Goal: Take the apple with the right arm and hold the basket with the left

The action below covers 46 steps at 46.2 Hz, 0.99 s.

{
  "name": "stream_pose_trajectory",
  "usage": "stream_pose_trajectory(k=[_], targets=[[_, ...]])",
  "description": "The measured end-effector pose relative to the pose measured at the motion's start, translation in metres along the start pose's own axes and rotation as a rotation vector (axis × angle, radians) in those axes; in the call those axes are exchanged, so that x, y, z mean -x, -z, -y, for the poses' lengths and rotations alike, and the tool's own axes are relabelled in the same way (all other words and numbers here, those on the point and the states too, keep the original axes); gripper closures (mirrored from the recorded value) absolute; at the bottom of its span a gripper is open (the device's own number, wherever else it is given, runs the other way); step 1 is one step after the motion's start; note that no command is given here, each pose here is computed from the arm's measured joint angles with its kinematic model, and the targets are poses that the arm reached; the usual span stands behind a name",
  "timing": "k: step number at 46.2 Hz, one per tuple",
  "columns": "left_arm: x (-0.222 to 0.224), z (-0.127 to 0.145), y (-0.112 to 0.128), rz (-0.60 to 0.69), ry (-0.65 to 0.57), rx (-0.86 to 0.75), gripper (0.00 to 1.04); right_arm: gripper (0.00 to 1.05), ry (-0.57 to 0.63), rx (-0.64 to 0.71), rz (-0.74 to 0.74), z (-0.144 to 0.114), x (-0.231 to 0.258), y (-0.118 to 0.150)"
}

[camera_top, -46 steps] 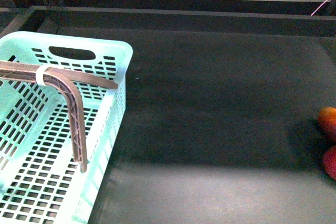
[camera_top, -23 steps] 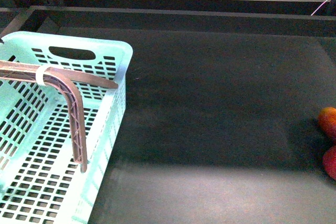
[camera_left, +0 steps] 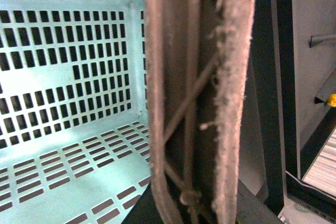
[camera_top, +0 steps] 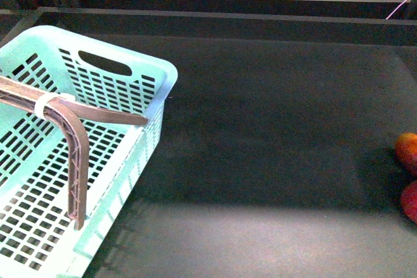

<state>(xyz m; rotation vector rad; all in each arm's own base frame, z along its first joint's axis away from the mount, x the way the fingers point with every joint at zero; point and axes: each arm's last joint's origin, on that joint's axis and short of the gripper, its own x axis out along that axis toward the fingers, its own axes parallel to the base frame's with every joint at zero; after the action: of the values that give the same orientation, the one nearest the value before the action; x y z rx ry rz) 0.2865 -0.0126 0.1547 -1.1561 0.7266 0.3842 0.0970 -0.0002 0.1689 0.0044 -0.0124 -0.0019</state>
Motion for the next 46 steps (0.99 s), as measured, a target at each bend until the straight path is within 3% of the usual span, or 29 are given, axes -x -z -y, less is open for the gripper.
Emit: stream_pose_trajectory(k=[14,26,46], targets=[[0.032,0.055,0.035,-0.094,0.163,-0.157,0.98,0.09,0.0,0.0,0.0,0.0,0.0,0.0],[0.055,0.099,0.083,-0.222,0.296,-0.323,0.98,0.09,0.0,0.0,0.0,0.0,0.0,0.0],[0.09,0.123,0.154,-0.4,0.422,-0.473,0.99,0.09,0.0,0.0,0.0,0.0,0.0,0.0]])
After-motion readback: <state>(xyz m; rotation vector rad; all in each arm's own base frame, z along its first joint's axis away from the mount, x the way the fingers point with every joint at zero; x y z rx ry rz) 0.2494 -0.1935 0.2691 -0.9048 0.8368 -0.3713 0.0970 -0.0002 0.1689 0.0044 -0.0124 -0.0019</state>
